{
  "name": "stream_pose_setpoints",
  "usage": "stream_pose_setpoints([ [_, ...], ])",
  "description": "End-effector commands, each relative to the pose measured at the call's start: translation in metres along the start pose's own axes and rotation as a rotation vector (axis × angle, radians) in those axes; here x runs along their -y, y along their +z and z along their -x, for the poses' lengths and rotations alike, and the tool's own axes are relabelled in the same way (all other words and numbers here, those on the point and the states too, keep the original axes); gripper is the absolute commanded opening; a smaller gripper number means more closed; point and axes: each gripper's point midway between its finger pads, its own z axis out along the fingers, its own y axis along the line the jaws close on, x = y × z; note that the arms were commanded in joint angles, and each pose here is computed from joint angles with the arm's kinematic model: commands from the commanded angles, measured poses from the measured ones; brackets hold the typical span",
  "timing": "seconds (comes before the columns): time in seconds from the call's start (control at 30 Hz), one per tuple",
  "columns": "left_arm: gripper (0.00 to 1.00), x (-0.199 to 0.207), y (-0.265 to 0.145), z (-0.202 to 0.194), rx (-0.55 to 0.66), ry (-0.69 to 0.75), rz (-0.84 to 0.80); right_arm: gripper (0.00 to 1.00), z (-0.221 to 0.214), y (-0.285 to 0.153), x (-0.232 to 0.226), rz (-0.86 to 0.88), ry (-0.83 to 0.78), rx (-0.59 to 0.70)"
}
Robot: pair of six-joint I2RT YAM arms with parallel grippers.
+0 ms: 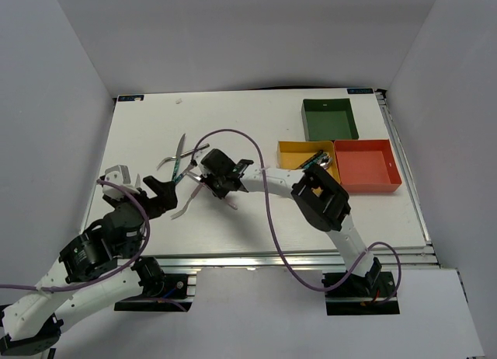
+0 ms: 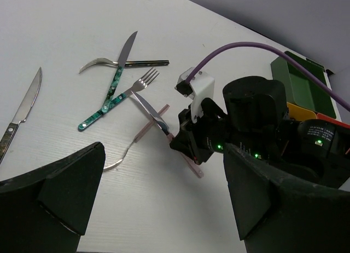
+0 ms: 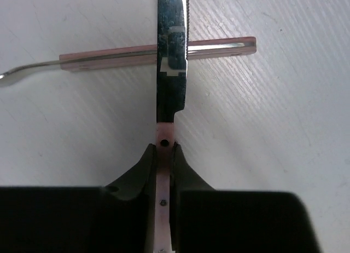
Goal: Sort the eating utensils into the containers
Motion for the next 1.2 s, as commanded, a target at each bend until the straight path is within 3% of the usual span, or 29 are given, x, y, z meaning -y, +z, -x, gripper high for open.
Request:
stream_pose_setpoints([
  [0.0,0.98,-0.001,-0.001,0.002,0.006,-0.007,0.000,0.00,-0.008,-0.013,-0.002,0.013,-0.006,-0.010],
  [0.13,0.98,-0.002,-0.001,0.002,0.004,-0.003,0.004,0.00,0.024,-0.063,-0.004,0.032,0.034,0.135],
  [0.17,0.98,-0.002,-0.001,0.001,0.004,-0.002,0.006,0.00,0.034,-0.092,-0.002,0.035,0.061,0.191],
  [0.23,0.98,-0.002,-0.001,0.002,0.004,-0.003,0.006,0.00,0.055,-0.141,0.023,0.002,0.117,0.307],
  [0.27,0.98,-0.002,-0.001,0.002,0.005,-0.005,0.003,0.00,0.039,-0.146,0.035,-0.015,0.159,0.292],
  [0.37,0.98,-0.002,-0.001,0.002,0.006,-0.004,0.004,0.00,0.023,-0.181,0.116,-0.156,0.337,0.343],
  [0.57,0.98,-0.001,-0.001,0.001,0.002,-0.005,-0.004,0.00,-0.034,-0.216,0.282,-0.535,0.926,0.373],
  [0.73,0.98,0.001,0.000,0.000,-0.003,0.002,-0.010,0.00,-0.053,-0.225,0.379,-0.672,1.216,0.476],
  [0.83,0.98,0.002,0.002,-0.003,-0.010,0.017,0.000,0.00,-0.073,-0.210,0.412,-0.715,1.290,0.415],
  [0.87,0.98,0.003,0.003,-0.003,-0.013,0.024,0.004,0.00,-0.058,-0.217,0.425,-0.705,1.291,0.453],
  [1.17,0.98,0.007,0.009,-0.012,-0.042,0.075,0.024,0.00,-0.078,-0.187,0.474,-0.686,1.417,0.419],
])
